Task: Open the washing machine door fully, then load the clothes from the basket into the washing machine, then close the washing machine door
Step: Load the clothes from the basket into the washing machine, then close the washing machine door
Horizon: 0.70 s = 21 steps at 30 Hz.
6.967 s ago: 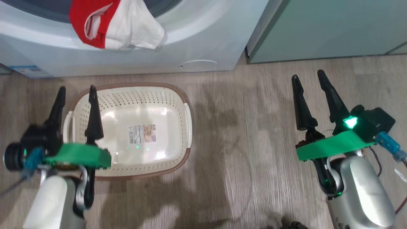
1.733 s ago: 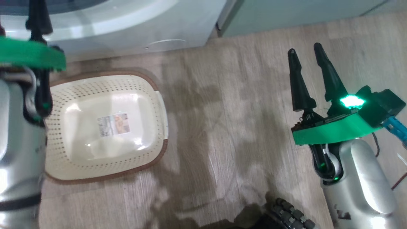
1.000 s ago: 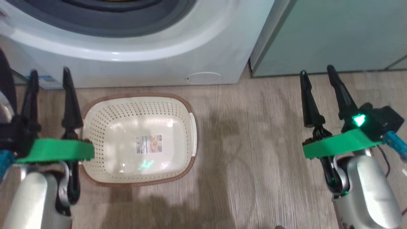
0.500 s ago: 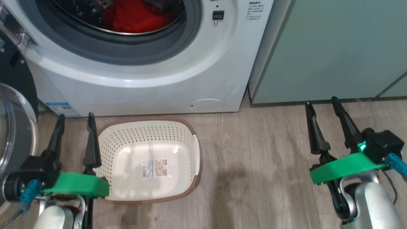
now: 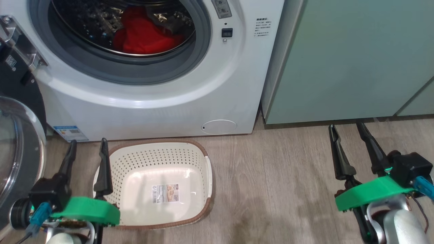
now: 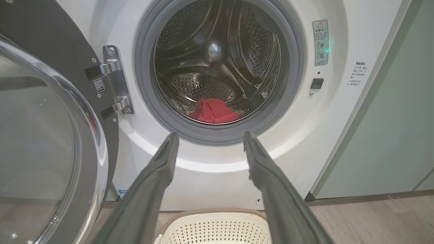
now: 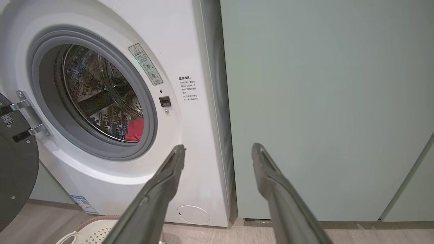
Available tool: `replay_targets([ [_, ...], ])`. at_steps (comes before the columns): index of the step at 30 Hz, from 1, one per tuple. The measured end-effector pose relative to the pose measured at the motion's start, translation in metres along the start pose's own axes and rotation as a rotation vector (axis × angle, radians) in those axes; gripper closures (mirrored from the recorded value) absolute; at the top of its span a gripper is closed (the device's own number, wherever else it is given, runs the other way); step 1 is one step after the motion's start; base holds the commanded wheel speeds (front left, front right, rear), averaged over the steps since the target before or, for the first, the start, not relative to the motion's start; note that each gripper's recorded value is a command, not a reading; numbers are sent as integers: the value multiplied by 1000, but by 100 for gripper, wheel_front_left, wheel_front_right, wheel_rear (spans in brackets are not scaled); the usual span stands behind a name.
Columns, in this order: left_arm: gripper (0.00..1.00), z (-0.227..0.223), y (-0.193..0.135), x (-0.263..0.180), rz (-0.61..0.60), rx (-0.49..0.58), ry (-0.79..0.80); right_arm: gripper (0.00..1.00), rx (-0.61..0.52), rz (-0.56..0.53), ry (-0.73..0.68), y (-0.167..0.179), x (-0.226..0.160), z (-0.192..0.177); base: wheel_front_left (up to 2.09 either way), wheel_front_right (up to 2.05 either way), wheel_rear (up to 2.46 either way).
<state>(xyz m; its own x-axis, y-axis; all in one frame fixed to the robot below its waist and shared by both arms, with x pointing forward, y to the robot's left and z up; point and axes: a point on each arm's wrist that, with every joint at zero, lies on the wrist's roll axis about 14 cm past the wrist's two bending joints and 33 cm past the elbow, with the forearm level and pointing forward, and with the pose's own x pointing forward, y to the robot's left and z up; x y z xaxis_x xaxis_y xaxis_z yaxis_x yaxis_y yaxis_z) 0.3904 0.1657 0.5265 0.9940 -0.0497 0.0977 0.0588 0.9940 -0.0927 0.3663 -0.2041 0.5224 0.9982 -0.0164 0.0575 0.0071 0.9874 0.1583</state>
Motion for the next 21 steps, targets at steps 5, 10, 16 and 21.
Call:
replay_targets([
  [5, 0, -1, -1, 0, -5, 4, 6, 0, -3, 0, -5, 0, -1, 3, 0, 0, 0],
  [10, 0, -2, -3, 0, -9, 5, 14, 0, -3, -5, 3, -1, -4, 1, 0, 0, 0],
  [16, 0, -6, -4, 1, -12, 5, 27, 0, -3, -6, 9, -2, -3, -1, 0, 0, 0],
  [21, 0, -6, -5, 0, -14, 6, 30, 0, -2, -7, 7, -2, -4, -1, 0, 0, 0],
])
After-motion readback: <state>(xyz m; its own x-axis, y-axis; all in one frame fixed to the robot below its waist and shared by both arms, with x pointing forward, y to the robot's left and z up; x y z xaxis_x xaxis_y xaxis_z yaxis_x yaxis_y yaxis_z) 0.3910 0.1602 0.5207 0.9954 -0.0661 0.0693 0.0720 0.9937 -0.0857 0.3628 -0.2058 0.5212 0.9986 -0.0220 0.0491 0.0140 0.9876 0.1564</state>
